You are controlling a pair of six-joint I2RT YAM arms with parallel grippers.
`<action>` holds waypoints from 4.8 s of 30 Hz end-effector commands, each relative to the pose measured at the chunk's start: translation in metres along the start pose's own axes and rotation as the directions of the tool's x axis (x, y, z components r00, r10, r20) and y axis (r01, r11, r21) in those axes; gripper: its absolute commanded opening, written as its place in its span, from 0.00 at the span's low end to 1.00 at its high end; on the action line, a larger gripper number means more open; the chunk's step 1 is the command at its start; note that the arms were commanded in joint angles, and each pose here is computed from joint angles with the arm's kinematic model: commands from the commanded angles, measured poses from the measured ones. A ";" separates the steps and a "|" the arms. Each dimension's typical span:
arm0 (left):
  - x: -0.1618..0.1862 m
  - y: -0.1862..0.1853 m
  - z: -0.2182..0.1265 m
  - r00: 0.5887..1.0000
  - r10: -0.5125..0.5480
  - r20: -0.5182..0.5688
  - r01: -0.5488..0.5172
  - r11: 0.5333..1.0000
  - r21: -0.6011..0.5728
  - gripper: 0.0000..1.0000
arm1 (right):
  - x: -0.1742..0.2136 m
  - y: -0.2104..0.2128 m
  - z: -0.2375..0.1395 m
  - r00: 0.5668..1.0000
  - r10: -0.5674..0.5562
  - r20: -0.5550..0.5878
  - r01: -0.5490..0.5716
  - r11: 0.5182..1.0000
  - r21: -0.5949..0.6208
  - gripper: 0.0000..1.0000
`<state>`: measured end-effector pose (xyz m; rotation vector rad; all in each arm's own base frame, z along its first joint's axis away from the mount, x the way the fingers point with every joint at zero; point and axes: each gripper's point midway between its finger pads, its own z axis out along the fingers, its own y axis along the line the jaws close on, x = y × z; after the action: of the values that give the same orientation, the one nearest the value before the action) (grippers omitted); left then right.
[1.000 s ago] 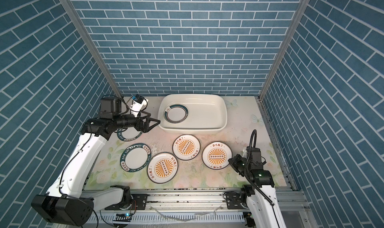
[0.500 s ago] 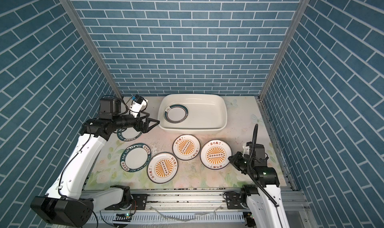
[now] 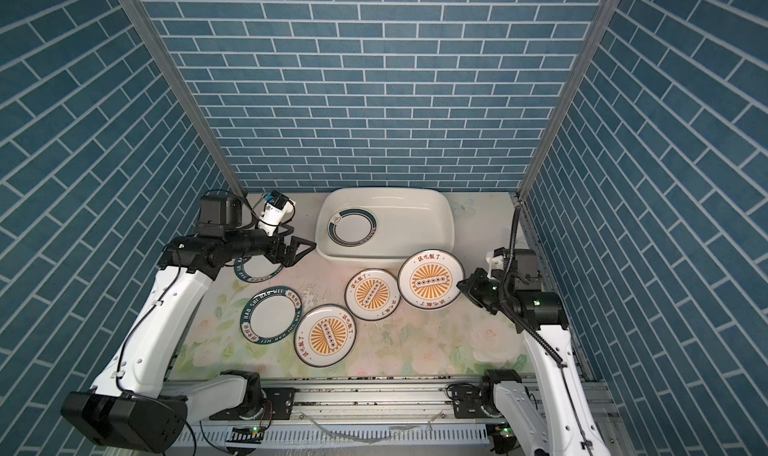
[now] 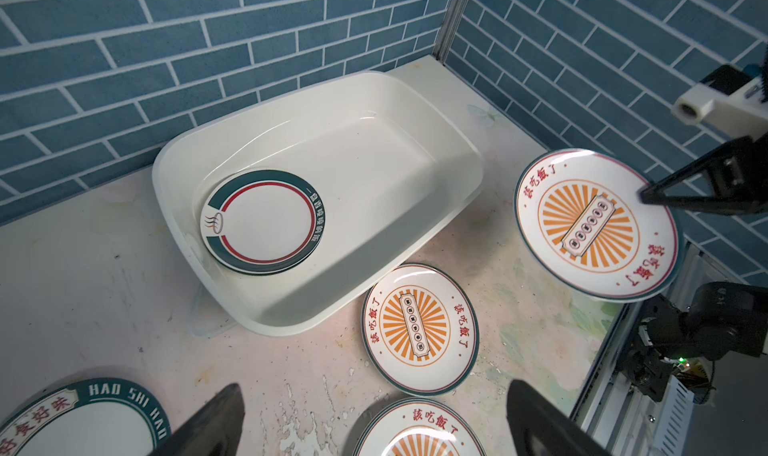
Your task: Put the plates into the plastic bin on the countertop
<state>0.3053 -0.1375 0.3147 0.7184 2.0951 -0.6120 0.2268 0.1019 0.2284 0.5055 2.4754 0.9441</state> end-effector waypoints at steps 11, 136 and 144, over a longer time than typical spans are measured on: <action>-0.002 0.011 0.005 0.999 0.024 -0.049 -0.025 0.999 -0.034 0.99 | -0.098 0.070 0.041 0.994 -0.101 0.037 0.105 0.985 -0.134 0.00; -0.007 -0.007 0.002 0.999 -0.048 0.007 0.048 0.997 0.054 1.00 | -0.074 0.125 0.402 0.943 -0.163 -0.290 0.151 0.986 -0.065 0.23; -0.008 -0.007 0.002 0.999 -0.048 0.008 0.047 0.997 0.056 1.00 | -0.079 0.130 0.392 0.944 -0.181 -0.275 0.172 0.983 -0.057 0.24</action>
<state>0.3110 -0.1435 0.3196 0.6851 2.1140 -0.6832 0.5197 0.3607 0.0603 0.1612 2.7122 1.0390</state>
